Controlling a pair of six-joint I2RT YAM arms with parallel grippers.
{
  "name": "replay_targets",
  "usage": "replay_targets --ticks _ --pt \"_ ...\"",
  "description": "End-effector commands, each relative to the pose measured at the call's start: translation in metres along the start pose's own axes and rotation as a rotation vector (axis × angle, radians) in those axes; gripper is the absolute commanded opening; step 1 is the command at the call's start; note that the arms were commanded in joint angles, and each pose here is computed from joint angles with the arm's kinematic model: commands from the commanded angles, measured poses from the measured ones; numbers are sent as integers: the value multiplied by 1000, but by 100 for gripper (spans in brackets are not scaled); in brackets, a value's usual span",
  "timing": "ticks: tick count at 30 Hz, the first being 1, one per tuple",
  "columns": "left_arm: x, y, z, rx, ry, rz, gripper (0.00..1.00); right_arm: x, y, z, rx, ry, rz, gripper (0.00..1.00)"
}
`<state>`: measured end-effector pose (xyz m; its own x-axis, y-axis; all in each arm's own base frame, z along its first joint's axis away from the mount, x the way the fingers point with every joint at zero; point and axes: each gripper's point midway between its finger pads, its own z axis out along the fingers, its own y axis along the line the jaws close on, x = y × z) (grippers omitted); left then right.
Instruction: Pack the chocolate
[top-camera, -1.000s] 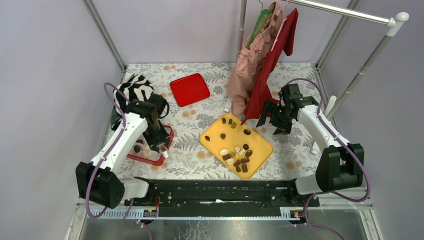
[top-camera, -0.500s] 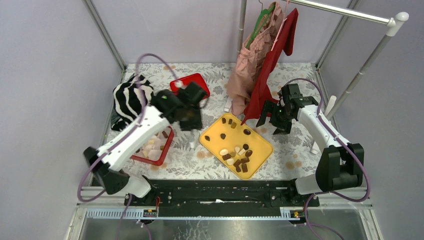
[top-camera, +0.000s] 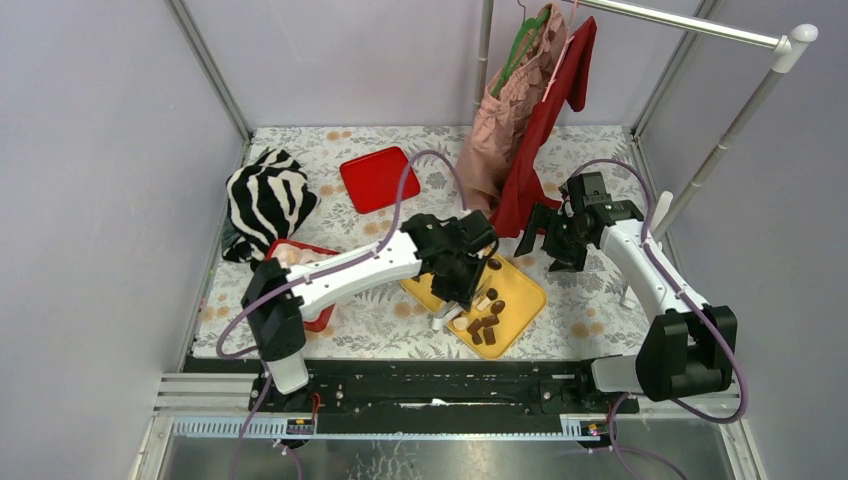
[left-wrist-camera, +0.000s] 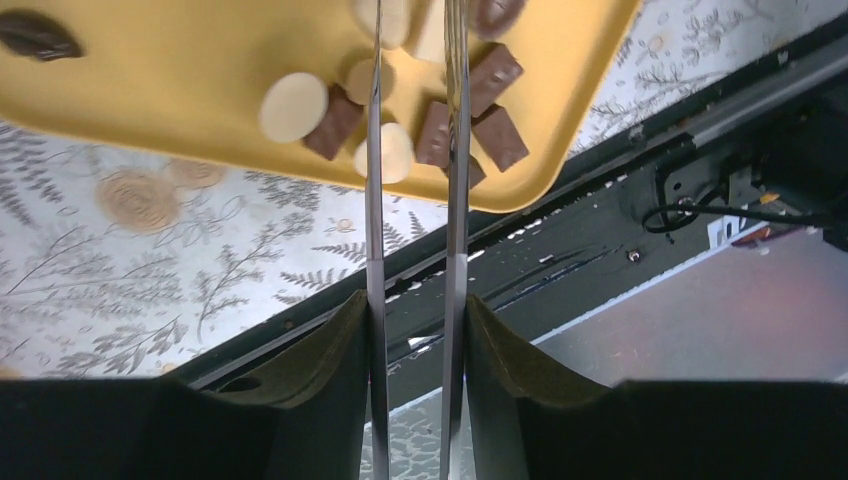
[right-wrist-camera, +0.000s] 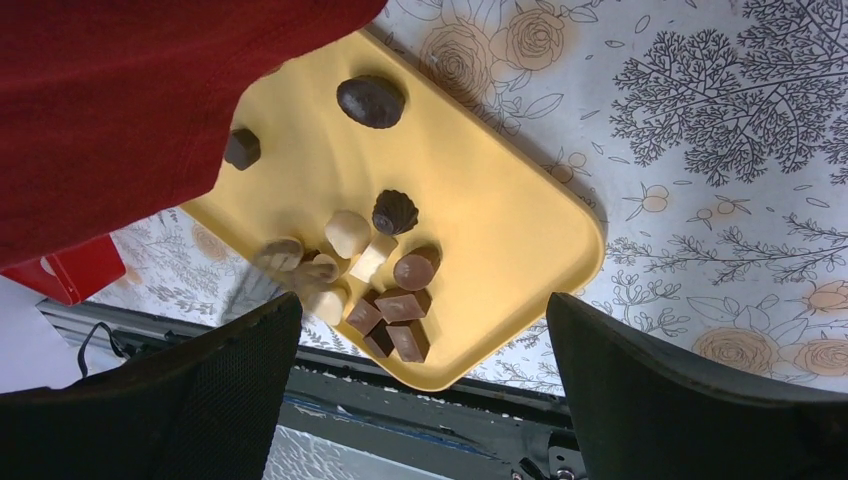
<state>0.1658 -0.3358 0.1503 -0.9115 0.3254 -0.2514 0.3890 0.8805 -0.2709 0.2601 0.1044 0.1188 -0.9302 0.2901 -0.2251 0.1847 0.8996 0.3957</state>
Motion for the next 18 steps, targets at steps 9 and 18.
replay_targets --ticks 9,18 --pt "-2 -39 18 66 5 131 41 6 3 -23 -30 -80 -7 100" --pt "17 -24 30 -2 65 126 41 10 1 -24 -29 -83 -3 100"
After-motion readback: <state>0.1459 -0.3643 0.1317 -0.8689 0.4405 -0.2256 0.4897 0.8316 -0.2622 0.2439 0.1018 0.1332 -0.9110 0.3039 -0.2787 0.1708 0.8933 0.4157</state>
